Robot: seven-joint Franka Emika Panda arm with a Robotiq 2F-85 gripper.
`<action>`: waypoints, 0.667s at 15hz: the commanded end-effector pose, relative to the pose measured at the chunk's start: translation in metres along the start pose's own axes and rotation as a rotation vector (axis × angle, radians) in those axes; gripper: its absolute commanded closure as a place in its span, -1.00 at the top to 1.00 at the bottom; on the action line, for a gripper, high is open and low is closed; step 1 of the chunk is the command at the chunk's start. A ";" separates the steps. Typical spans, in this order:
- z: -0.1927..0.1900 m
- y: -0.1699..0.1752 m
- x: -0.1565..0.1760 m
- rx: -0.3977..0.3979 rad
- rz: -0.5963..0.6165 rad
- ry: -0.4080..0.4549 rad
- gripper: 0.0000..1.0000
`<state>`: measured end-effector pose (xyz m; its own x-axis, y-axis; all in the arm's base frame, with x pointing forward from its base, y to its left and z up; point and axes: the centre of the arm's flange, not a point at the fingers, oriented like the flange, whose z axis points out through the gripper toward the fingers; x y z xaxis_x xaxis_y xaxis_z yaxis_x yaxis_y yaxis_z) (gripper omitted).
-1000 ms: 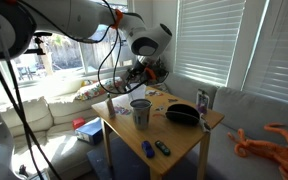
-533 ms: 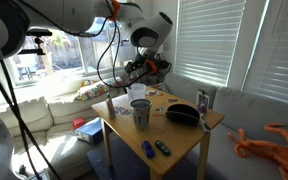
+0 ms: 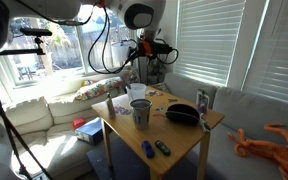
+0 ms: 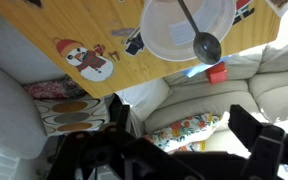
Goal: Pick up the clear cup and put it the right way up on the table, pick up the silver cup and put it the right way up on the table, pick up the silver spoon and put it in the clear cup
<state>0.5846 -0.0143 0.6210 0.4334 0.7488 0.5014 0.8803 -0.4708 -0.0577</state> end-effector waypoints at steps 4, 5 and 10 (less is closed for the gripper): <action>-0.018 -0.011 0.005 -0.126 0.279 -0.179 1.00; -0.019 -0.012 0.004 -0.136 0.324 -0.207 1.00; -0.021 -0.016 -0.005 -0.203 0.550 -0.331 1.00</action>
<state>0.5713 -0.0247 0.6295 0.7985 0.5546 0.2340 0.5801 -0.8128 -0.0531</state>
